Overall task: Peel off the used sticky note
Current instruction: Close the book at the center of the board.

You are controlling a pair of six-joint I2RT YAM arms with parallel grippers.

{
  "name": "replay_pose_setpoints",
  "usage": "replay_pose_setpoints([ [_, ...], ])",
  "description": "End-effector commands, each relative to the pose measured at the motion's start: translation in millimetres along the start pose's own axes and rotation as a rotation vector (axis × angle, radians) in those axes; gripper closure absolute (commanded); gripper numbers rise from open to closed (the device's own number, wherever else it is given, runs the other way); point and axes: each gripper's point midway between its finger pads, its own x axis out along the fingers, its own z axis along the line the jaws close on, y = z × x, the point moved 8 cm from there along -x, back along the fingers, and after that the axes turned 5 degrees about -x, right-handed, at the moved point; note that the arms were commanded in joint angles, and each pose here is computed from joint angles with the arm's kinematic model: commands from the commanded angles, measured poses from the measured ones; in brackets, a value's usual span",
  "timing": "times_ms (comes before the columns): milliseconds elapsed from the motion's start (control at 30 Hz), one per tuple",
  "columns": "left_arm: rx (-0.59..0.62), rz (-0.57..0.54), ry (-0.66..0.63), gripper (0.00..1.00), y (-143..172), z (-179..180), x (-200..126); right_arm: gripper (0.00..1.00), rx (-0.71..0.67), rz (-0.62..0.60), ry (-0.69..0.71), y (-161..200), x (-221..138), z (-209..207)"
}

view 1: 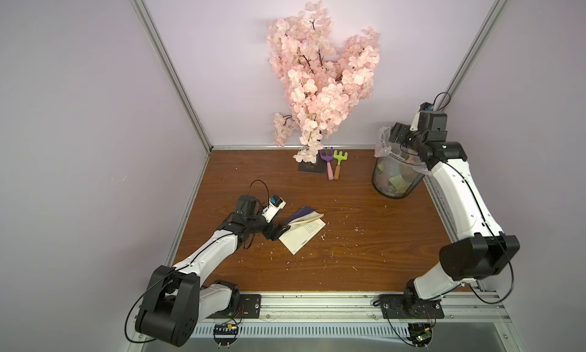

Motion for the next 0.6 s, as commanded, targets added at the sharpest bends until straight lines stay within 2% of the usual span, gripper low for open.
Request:
replay_pose_setpoints([
  [0,0.041,0.01,0.04,0.02,-15.0,-9.5,-14.0,0.14,0.032,-0.013,-0.182,29.9,-22.6,33.2],
  [200,0.075,-0.014,0.011,0.02,-34.2,-15.8,-34.4,0.14,0.038,0.075,-0.384,125.7,-55.0,82.3],
  [300,0.082,0.022,-0.094,0.03,-34.0,-3.8,-33.1,0.14,0.012,0.17,-0.474,179.9,-65.2,103.8],
  [333,0.085,0.05,-0.141,0.09,-30.8,3.4,-29.5,0.14,0.0,0.207,-0.506,197.1,-67.9,110.9],
  [367,0.082,0.085,-0.184,0.2,-25.8,10.5,-25.0,0.14,-0.013,0.248,-0.536,214.7,-70.1,116.6],
  [433,0.064,0.157,-0.268,0.51,-12.5,25.9,-13.8,0.14,-0.029,0.314,-0.576,243.2,-72.4,124.1],
  [467,0.054,0.19,-0.304,0.61,-5.2,32.5,-7.8,0.14,-0.033,0.346,-0.594,256.9,-74.1,127.5],
  [567,0.024,0.261,-0.407,0.66,14.3,49.4,5.6,0.14,-0.012,0.439,-0.672,294.4,-78.1,135.9],
])
